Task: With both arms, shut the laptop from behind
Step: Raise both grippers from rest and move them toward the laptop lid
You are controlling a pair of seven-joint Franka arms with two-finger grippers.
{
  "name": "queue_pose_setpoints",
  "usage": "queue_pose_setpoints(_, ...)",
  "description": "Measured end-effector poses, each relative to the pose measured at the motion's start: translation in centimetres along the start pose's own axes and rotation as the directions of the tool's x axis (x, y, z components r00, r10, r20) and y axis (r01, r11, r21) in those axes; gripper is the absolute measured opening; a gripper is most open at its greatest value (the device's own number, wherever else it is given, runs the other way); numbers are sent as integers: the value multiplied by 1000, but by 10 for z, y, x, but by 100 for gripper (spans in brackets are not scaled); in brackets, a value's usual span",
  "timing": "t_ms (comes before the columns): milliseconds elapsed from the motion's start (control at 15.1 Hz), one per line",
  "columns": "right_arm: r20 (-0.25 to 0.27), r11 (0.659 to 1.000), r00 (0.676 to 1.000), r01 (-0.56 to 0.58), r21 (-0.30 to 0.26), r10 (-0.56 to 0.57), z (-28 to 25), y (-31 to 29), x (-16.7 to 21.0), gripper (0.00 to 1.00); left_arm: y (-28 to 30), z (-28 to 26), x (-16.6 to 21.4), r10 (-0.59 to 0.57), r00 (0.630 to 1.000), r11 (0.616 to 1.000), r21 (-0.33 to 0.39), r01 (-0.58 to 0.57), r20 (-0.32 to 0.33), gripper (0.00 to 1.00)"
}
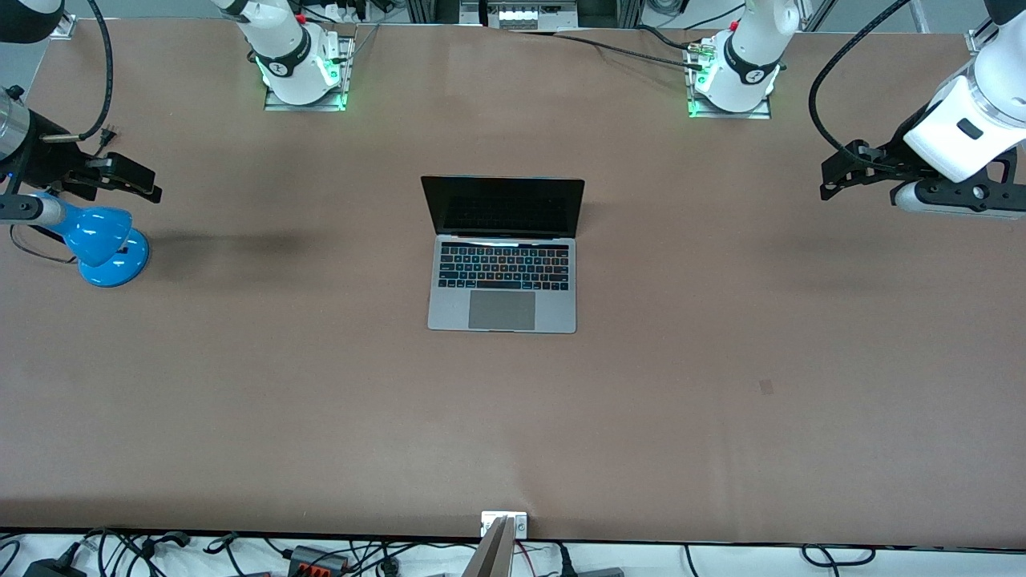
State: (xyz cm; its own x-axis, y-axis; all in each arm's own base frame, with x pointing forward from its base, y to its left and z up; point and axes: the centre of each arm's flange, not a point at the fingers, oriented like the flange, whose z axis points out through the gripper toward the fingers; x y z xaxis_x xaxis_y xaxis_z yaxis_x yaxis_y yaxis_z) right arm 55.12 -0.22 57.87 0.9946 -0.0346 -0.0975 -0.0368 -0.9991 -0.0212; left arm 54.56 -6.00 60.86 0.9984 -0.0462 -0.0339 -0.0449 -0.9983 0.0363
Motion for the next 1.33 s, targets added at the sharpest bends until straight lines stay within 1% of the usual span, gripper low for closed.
queue_pose_setpoints(730, 3, 1000, 1000, 16, -1, -16, 0, -9, 0, 100, -6, 1, 0, -10, 1000, 1000, 0, 10, 2, 100)
queue_pose_setpoints(929, 23, 1000, 1000, 15, -1, -15, 11, -9, 6, 100, -10, 2, 1, -18, 1000, 1000, -1, 18, 5, 100)
queue_pose_setpoints(1260, 61, 1000, 998, 13, 0, -13, 31, -8, 16, 100, -22, 17, 3, -40, 998, 999, -2, 40, 54, 100)
queue_pose_setpoints(1327, 67, 1000, 998, 13, 0, -13, 33, -8, 17, 93, -23, 20, 4, -39, 997, 999, -2, 40, 61, 100)
